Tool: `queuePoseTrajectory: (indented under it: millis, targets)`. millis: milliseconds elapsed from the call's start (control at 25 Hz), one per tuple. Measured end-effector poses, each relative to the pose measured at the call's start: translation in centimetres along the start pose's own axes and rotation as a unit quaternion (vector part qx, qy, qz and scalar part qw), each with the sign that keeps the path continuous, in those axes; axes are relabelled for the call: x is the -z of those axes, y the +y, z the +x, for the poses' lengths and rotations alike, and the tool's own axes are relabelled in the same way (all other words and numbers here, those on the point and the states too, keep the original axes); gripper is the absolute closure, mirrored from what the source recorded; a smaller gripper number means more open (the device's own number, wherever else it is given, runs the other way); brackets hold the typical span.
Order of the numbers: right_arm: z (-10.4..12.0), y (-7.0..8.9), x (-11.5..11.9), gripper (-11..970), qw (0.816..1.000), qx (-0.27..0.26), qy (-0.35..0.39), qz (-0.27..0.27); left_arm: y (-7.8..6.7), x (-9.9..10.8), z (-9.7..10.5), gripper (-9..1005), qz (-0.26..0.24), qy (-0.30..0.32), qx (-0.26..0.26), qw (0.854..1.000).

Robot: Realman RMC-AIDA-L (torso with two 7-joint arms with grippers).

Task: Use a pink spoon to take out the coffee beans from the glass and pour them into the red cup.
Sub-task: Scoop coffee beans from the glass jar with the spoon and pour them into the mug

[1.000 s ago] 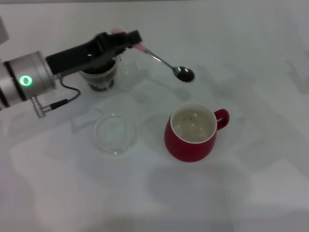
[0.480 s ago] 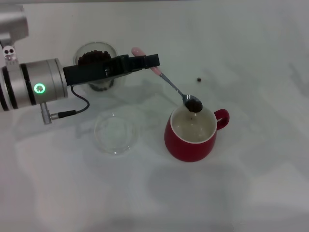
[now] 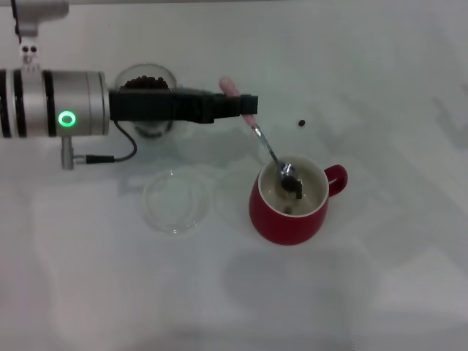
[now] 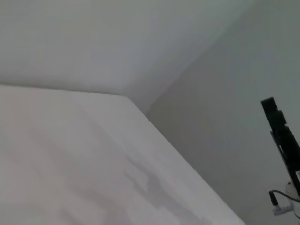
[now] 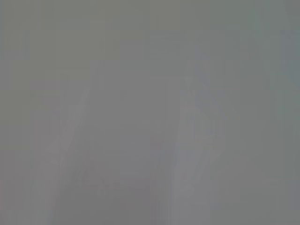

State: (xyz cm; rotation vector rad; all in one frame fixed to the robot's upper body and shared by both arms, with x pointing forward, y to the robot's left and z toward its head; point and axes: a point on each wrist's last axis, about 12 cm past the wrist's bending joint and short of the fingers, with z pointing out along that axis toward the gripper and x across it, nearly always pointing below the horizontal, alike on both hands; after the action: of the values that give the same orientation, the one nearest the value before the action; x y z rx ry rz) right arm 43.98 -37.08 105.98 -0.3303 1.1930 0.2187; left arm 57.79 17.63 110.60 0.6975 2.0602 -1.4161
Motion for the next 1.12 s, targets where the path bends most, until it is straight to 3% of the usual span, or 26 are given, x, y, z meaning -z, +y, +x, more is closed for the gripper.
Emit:
queuePoseTrajectory:
  millis: [440,760,1000,1120]
  targets:
    - [0.3,0.4,0.9,342,1.0,-0.006,0.016,0.0,-2.0,-1.1,-3.5,868,-0.023,0.066,-0.076,0.995]
    - [0.1,0.1,1.1,342,1.0,-0.001,0.016,-0.002,-3.3,-0.8,-5.0,864,-0.026,0.055,-0.092,0.994]
    - [-0.2,-0.8,1.2,342,1.0,0.009,0.017,-0.001,-3.5,1.4,-4.4,862,-0.035,0.015,-0.081,0.996]
    - [-0.4,-1.3,1.4,342,1.0,0.013,0.017,0.004,-2.8,3.2,-2.4,861,-0.045,-0.017,-0.056,0.997]
